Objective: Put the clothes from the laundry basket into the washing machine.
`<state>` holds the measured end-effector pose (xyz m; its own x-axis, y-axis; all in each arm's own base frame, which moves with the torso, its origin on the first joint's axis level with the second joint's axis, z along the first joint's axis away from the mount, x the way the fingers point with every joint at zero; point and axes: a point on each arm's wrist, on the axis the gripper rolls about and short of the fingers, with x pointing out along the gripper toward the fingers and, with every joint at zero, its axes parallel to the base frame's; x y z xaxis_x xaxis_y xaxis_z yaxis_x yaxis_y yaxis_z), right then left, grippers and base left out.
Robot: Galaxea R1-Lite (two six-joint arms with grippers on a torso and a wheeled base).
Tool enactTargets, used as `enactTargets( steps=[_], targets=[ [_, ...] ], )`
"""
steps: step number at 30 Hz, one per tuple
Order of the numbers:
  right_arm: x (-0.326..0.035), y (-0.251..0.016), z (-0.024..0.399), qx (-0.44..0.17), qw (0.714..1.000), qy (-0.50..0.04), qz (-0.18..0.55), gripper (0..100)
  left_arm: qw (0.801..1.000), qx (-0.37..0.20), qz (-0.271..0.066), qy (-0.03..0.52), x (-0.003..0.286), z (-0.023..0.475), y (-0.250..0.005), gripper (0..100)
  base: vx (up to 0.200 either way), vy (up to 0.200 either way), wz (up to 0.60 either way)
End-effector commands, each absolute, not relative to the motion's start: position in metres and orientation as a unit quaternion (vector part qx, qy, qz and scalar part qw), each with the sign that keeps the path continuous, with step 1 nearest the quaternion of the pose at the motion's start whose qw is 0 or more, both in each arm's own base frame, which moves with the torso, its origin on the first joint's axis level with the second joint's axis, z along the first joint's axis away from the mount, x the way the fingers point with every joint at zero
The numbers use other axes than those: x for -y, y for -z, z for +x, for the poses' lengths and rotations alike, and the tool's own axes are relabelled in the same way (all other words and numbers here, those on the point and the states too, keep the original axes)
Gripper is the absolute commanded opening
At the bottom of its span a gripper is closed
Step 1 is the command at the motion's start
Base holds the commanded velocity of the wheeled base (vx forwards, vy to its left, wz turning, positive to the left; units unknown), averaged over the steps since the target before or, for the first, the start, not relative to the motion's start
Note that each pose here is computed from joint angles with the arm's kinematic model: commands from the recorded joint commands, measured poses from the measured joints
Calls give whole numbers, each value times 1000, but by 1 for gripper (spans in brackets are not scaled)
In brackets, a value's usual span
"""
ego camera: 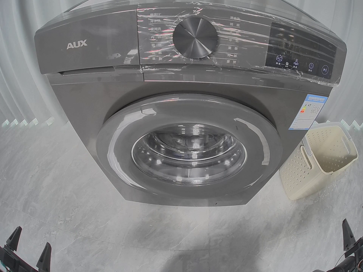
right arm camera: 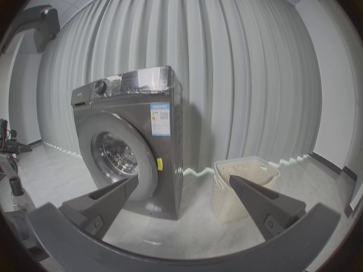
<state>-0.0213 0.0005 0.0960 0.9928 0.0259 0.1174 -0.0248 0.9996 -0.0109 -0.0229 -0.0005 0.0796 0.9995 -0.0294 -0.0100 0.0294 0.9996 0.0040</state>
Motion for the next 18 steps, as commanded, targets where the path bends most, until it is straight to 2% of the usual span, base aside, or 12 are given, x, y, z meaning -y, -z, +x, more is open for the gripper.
enactTargets(
  steps=[1,2,18],
  targets=[
    [-1,-83,-23,34,999,-15,3,100,1000,-5,1,15,1,-23,-75,100,0,0,0],
    [0,-80,-23,21,1000,-13,13,100,1000,-5,1,15,1,-23,-75,100,0,0,0],
    [-1,-81,-23,20,999,-29,13,100,1000,-5,-4,15,1,-23,-75,100,0,0,0]
  ],
)
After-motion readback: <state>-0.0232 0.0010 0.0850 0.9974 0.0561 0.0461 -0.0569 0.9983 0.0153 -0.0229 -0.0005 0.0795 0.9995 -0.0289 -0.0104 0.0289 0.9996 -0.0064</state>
